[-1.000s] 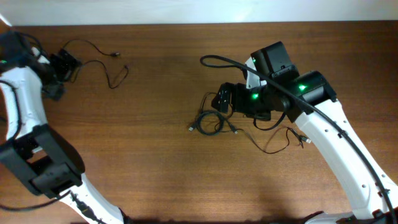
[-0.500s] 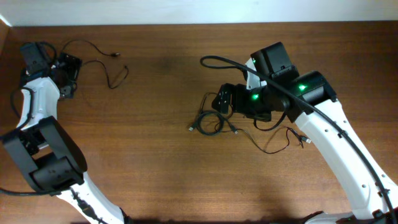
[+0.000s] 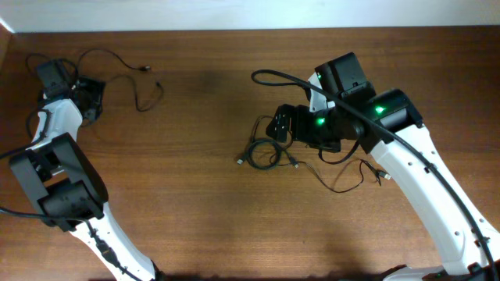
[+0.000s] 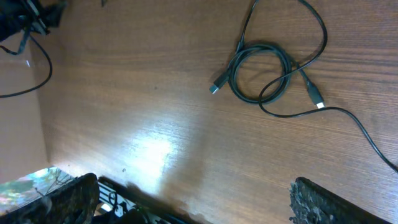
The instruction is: Untangle cables
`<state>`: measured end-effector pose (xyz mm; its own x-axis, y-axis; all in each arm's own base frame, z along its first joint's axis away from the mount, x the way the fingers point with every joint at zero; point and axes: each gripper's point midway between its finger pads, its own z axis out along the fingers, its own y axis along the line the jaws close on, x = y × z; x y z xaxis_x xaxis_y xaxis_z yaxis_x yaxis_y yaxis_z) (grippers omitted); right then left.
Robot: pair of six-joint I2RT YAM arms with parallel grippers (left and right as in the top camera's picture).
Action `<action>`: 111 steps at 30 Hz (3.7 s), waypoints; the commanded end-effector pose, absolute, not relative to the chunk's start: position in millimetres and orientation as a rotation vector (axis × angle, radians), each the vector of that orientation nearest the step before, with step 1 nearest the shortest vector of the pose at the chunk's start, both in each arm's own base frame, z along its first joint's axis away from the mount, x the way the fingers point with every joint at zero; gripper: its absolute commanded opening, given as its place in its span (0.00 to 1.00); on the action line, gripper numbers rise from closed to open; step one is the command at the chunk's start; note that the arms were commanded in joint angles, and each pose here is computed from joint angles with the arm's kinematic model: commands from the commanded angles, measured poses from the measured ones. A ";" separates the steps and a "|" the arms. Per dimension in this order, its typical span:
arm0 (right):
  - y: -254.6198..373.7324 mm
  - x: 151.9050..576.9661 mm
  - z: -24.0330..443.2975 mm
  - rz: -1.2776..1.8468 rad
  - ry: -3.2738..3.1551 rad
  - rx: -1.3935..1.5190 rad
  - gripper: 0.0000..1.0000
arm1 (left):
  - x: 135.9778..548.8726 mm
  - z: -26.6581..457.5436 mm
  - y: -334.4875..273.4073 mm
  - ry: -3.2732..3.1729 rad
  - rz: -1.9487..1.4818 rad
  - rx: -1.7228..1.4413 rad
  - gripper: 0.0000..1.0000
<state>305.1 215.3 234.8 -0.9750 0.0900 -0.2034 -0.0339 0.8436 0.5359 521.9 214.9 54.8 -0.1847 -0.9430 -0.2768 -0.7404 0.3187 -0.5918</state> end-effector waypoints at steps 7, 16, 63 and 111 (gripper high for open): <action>216.1 307.8 237.4 0.811 2.788 0.024 0.98 | 536.4 61.3 219.4 1.933 -0.457 -1.430 0.11; 216.1 308.0 237.4 0.811 2.787 0.024 0.98 | 542.7 66.9 213.2 1.930 -0.518 -1.393 0.80; 215.5 306.6 234.8 0.807 2.796 0.027 0.98 | 541.2 74.3 184.8 1.944 -0.453 -1.592 0.18; 234.1 295.1 235.9 0.824 2.799 -0.058 0.98 | 529.8 51.2 179.4 2.370 -0.275 -0.920 0.99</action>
